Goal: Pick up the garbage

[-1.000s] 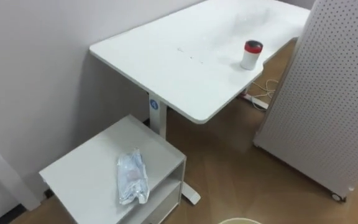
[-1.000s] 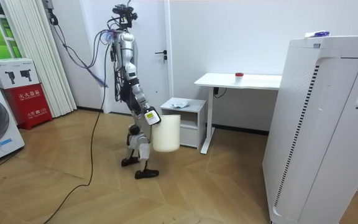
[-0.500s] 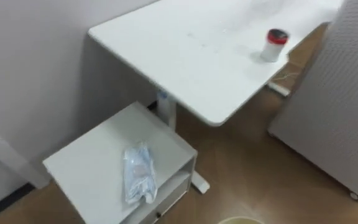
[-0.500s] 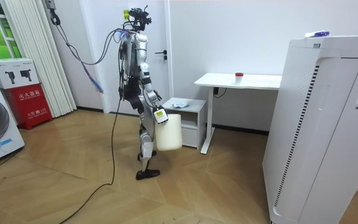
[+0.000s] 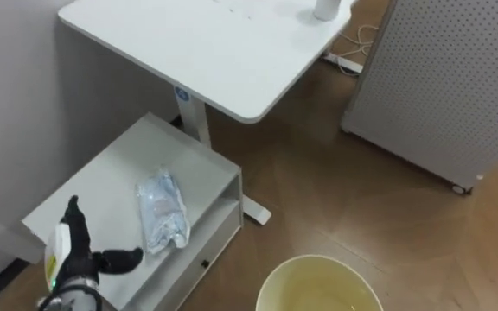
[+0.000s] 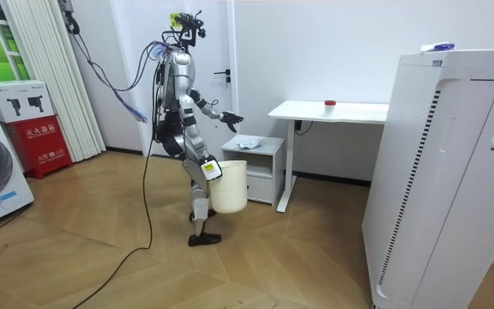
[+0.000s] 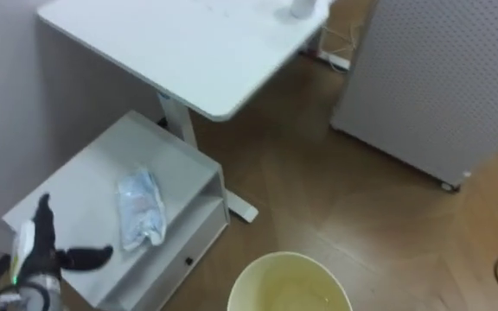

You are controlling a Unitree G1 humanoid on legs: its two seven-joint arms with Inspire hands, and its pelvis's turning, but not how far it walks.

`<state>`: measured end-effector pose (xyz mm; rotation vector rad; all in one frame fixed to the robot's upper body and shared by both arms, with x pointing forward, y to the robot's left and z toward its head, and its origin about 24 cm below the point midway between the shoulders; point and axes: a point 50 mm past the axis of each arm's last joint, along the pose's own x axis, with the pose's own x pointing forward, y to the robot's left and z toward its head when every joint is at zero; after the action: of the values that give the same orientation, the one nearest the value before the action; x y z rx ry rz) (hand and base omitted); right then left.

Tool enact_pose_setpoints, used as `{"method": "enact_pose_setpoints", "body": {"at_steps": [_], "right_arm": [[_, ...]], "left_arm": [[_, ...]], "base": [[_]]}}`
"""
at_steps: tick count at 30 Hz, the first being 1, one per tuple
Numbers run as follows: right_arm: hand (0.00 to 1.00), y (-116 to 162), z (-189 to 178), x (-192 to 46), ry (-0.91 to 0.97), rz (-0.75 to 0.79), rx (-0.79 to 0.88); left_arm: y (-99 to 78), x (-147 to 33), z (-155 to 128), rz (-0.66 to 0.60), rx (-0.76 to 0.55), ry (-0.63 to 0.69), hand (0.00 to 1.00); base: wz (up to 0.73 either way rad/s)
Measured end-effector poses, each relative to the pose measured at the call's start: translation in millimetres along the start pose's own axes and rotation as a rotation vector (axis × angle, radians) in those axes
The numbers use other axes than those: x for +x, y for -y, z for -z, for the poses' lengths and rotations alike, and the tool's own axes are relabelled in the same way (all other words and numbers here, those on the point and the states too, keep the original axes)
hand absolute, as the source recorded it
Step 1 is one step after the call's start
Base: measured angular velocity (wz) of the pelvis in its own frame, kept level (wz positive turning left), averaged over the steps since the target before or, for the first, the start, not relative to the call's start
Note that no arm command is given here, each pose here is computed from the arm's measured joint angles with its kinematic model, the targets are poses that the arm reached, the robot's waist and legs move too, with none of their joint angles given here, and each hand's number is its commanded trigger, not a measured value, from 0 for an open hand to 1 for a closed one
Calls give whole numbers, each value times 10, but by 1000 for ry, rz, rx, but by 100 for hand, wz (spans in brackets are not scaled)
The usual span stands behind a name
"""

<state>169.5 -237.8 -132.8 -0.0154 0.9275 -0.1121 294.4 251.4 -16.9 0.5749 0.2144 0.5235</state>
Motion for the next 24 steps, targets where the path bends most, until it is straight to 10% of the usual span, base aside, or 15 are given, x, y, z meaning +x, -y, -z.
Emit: {"method": "enact_pose_setpoints", "body": {"at_steps": [12,24], "right_arm": [[100,-12,-266,20,104,18,-28],[100,-114,-364,24,144,-10,-72]], "left_arm": [[-155,287,-591,-145,-28,181,0],[-160,282,-551,-153,12,181,0]], "base": [[4],[0]]}}
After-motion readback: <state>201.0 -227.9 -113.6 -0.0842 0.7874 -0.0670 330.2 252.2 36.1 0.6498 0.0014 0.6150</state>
